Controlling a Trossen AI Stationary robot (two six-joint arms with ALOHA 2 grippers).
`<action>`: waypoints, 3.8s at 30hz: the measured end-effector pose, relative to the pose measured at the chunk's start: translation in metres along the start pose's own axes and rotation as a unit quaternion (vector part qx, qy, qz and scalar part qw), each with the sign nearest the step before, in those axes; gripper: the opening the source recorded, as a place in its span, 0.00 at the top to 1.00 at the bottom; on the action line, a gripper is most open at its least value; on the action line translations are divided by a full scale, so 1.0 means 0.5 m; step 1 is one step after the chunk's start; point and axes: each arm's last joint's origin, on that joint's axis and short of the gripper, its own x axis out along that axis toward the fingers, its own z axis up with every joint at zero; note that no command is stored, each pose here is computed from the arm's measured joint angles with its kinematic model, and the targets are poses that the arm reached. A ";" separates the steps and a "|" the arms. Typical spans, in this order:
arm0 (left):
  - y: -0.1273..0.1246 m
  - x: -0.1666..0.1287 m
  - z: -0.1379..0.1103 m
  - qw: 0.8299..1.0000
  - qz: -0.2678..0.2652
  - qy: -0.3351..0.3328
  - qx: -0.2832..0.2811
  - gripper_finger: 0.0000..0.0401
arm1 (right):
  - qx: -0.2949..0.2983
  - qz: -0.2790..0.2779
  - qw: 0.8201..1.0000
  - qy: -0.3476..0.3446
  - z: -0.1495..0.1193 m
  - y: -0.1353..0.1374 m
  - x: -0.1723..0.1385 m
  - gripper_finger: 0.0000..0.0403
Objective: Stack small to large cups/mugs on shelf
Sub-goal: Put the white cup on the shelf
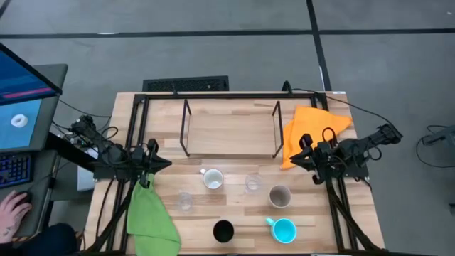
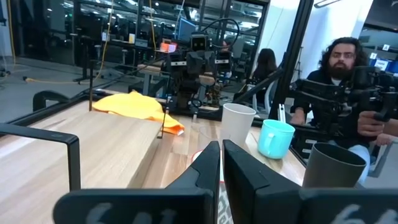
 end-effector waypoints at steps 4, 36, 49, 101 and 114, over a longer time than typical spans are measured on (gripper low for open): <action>0.001 0.000 0.006 0.999 0.012 -0.016 -0.029 0.98 | 0.013 0.002 0.999 -0.051 0.020 0.002 -0.001 0.82; -0.140 0.080 0.524 0.998 0.024 -0.031 -0.050 0.61 | -0.032 -0.068 0.997 0.001 0.522 0.076 0.055 0.44; -0.204 0.149 0.536 0.974 0.037 0.167 -0.148 0.61 | 0.068 -0.142 0.939 0.307 0.541 0.102 0.133 0.44; -0.244 0.212 0.480 0.947 0.010 0.266 -0.177 0.61 | 0.236 -0.311 0.687 0.613 0.036 0.163 0.269 0.54; -0.244 0.212 0.480 0.947 0.010 0.267 -0.177 0.61 | 0.256 -0.292 0.684 0.618 0.064 0.157 0.284 0.96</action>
